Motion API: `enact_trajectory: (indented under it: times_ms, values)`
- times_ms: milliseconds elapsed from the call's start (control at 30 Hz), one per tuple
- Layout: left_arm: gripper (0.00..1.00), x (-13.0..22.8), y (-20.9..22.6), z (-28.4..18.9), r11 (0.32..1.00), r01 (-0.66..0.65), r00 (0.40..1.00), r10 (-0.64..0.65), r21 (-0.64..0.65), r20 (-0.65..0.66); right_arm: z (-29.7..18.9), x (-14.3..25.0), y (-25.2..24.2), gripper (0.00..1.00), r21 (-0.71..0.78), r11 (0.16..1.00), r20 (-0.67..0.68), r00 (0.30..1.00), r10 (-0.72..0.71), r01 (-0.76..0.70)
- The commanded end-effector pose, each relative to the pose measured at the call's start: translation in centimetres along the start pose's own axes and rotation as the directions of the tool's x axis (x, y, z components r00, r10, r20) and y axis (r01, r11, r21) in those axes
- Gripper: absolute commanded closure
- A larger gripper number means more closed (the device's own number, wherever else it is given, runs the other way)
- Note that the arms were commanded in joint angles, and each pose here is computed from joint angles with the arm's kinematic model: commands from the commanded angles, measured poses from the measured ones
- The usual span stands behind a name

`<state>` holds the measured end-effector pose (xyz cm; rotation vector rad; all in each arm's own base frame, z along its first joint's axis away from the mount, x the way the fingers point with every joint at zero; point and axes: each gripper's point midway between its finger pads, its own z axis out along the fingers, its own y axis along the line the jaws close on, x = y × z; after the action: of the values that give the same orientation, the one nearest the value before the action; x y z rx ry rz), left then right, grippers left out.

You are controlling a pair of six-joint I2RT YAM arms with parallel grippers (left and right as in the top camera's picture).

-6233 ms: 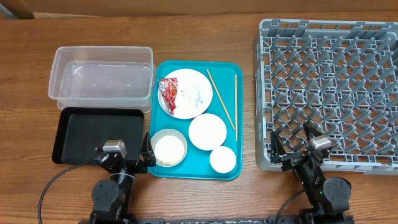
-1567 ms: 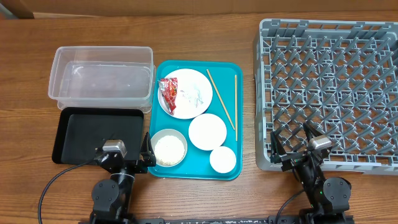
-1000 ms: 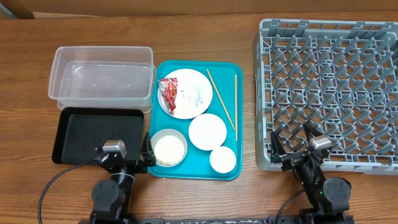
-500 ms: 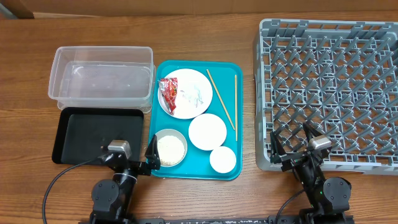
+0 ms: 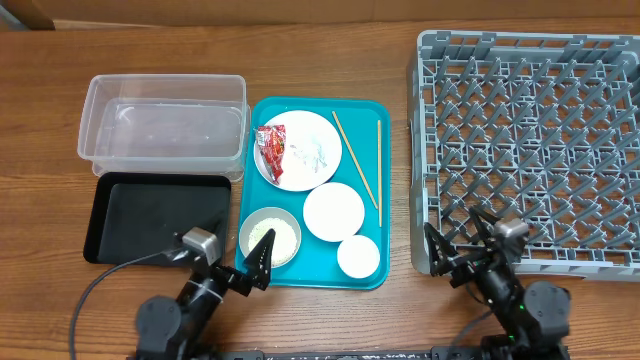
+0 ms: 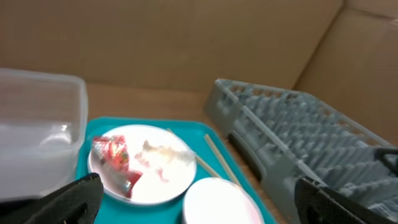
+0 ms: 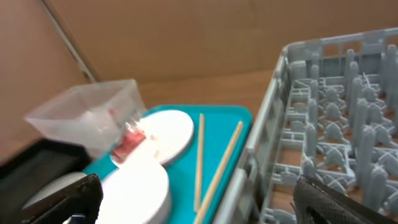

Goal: Sort waste into correct bins and load items into the dishwasher
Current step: 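Move the left gripper over the teal tray toward the white cup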

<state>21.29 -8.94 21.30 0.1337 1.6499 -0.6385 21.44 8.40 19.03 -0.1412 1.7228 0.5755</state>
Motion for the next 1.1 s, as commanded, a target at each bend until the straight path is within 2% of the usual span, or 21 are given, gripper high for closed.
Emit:
enact_trajectory:
  times_ms: [0,133,200,333,400,467,533,600,667,733,800,900,1067]
  values:
    - [0.0,-3.8,-2.1,-0.6,0.999,0.025,1.0,-0.024,0.033,-0.013,-1.8,-5.3,2.4,0.0,-0.031,1.0,0.045,0.999,0.006,-0.005]
    - [0.0,-5.2,-2.6,0.3,0.994,0.104,0.974,-0.105,-0.016,-0.2,-2.6,-7.9,3.4,0.0,0.006,0.998,-0.081,0.995,0.055,-0.055]
    - [0.0,-5.7,-2.9,1.0,0.99,0.137,0.941,-0.141,-0.034,-0.307,-2.6,-8.9,3.7,0.0,0.031,0.996,-0.155,0.984,0.086,-0.082]
    - [0.0,-6.9,-4.1,2.3,0.982,0.184,0.859,-0.175,-0.028,-0.481,-2.0,-10.5,4.8,0.0,0.027,0.99,-0.287,0.948,0.138,-0.136]
    - [0.0,-7.3,-5.0,2.9,0.965,0.263,0.812,-0.231,-0.018,-0.536,-1.8,-10.3,5.8,0.0,-0.011,0.984,-0.353,0.922,0.161,-0.176]
    - [0.0,-7.4,-6.6,3.5,0.943,0.328,0.776,-0.234,0.058,-0.586,-1.2,-10.3,5.7,0.0,-0.007,0.982,-0.38,0.909,0.172,-0.189]
    - [0.0,-6.2,-7.2,4.1,0.927,0.37,0.727,-0.243,0.068,-0.642,-0.5,-10.1,5.3,0.0,0.007,0.98,-0.396,0.899,0.187,-0.201]
    - [0.0,-3.7,-7.2,4.3,0.936,0.351,0.663,-0.221,0.036,-0.715,0.2,-9.5,4.2,0.0,0.087,0.963,-0.412,0.871,0.269,-0.256]
    - [0.01,-0.3,-7.0,4.0,0.955,0.293,0.566,-0.207,-0.039,-0.798,0.9,-8.4,2.4,0.0,0.214,0.927,-0.419,0.828,0.373,-0.309]
    - [0.08,2.4,-6.9,3.7,0.972,0.217,0.487,-0.184,-0.086,-0.854,1.3,-7.2,1.0,0.0,0.307,0.895,-0.429,0.792,0.435,-0.325]
    - [0.13,5.2,-6.8,3.5,0.982,0.126,0.417,-0.179,-0.138,-0.891,1.8,-6.4,0.5,0.0,0.339,0.88,-0.451,0.763,0.463,-0.333]
    - [0.2,9.2,-6.4,3.4,0.979,-0.03,0.344,-0.182,-0.204,-0.921,2.3,-5.8,0.2,0.0,0.356,0.872,-0.466,0.745,0.478,-0.336]
    - [0.27,12.8,-7.3,5.5,0.979,-0.138,0.322,-0.102,-0.153,-0.941,2.2,-6.0,0.7,0.01,0.333,0.876,-0.472,0.743,0.475,-0.349]
